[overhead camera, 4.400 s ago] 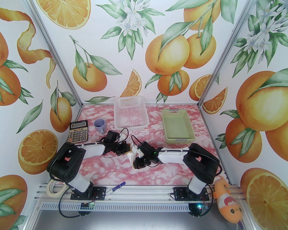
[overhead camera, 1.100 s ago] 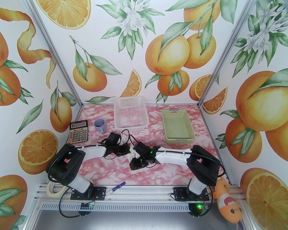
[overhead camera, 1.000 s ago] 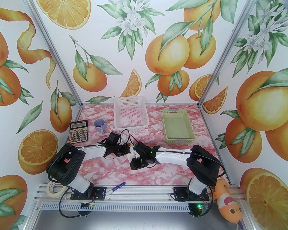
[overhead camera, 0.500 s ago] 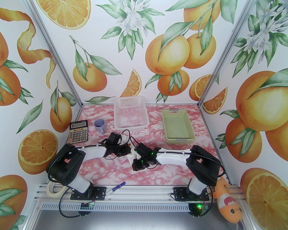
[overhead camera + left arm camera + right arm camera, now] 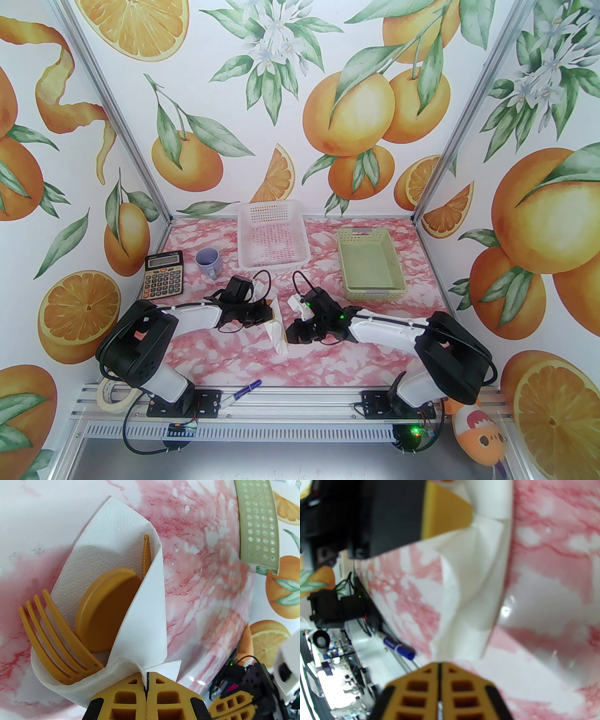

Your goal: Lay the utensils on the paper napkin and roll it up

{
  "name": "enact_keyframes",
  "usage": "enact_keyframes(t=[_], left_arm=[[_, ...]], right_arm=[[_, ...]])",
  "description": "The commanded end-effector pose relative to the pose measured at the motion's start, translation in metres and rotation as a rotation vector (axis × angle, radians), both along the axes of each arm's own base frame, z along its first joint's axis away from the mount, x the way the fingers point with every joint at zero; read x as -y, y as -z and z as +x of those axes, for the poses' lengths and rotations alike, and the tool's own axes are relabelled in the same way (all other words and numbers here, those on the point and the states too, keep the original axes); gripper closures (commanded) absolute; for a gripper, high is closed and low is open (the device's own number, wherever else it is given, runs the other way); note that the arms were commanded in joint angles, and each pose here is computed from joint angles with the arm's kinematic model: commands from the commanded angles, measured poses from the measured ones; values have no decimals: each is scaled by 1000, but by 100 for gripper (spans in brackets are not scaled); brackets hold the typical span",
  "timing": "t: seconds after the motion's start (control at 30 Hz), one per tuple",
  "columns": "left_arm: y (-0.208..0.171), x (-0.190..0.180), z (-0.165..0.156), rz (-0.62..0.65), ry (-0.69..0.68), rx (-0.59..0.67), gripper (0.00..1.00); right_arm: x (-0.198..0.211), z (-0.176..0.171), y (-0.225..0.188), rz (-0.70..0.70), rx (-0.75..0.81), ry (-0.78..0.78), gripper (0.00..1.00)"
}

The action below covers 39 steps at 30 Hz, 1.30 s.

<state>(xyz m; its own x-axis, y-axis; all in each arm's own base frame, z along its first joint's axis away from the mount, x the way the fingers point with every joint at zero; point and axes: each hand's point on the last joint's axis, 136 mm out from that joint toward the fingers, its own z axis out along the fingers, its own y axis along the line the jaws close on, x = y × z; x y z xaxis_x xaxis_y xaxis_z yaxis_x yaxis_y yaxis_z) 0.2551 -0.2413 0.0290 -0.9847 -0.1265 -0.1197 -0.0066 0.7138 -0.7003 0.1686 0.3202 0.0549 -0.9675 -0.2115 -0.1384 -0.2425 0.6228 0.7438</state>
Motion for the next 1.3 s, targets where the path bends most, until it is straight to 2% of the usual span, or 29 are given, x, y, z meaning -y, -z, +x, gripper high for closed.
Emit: enact_keyframes(t=[0.0, 0.17, 0.6, 1.27], left_arm=[[-5, -3, 0, 10, 1, 20, 100], [-7, -3, -1, 11, 1, 22, 100], [-27, -3, -1, -4, -2, 55, 100], [-27, 21, 9, -17, 48, 62, 99]], right_arm=[[-13, 2, 0, 74, -8, -4, 98], [-15, 0, 16, 55, -30, -11, 99], [4, -13, 62, -115, -77, -26, 100], [14, -14, 73, -196, -64, -58, 100]])
